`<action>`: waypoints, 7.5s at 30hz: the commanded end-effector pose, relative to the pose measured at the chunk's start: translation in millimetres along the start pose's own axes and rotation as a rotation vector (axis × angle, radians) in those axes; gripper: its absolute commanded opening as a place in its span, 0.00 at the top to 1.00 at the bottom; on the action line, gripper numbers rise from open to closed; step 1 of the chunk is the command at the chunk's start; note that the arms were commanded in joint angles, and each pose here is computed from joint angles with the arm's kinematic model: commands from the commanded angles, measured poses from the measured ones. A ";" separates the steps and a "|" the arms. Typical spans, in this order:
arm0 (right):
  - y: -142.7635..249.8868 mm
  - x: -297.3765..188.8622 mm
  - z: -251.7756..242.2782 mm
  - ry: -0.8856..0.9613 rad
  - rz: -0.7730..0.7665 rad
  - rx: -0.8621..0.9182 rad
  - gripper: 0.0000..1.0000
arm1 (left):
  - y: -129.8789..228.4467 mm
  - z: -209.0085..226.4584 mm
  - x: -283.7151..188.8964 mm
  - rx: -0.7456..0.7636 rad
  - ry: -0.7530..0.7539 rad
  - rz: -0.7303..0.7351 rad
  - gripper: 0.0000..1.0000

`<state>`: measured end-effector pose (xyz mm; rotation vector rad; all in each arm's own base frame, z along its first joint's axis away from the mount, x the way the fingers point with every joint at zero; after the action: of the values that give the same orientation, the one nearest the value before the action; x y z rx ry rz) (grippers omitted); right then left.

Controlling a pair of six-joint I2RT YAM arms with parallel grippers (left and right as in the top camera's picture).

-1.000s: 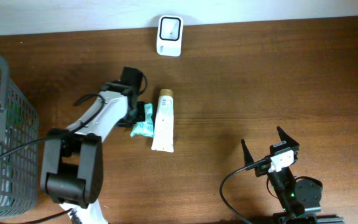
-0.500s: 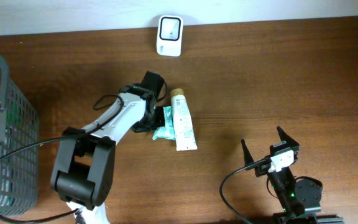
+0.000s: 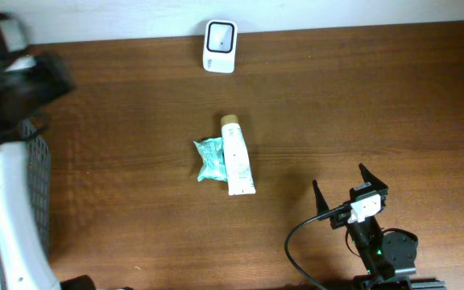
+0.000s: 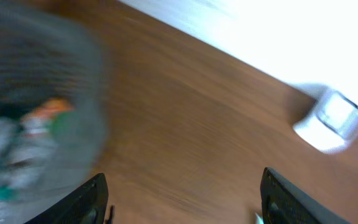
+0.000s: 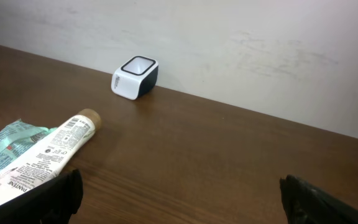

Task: Scan the item barcode
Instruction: 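Reach the left gripper into the basket and grasp the green jar, then place the green jar on the table left of the packet, then grasp the orange tissue pack in the basket with the left gripper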

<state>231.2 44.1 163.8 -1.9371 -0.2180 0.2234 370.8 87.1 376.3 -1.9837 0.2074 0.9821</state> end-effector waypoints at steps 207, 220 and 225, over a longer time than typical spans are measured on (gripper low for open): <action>0.5 -0.1 2.1 -0.007 -0.004 0.004 0.02 | -47.9 119.8 28.6 -0.072 -0.275 -0.124 0.05; 0.5 -0.1 2.1 -0.007 -0.004 0.004 0.02 | 7.6 248.9 179.0 0.178 -0.296 0.210 0.07; 0.5 -0.1 2.1 -0.007 -0.003 0.004 0.02 | 36.1 264.7 236.1 0.291 -0.252 0.312 0.06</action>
<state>231.1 44.1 164.0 -1.9364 -0.2187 0.2224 359.9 326.5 150.0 -1.6519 0.3146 1.3516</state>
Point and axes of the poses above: each gripper's point midway between its finger pads, its own x axis out along the fingers, its own z axis along the line the jaws close on, y = z × x, the point moved 1 cm from there along -x, back along the fingers, and after that the axes turned 13 degrees about -x, right-handed, at the moved point
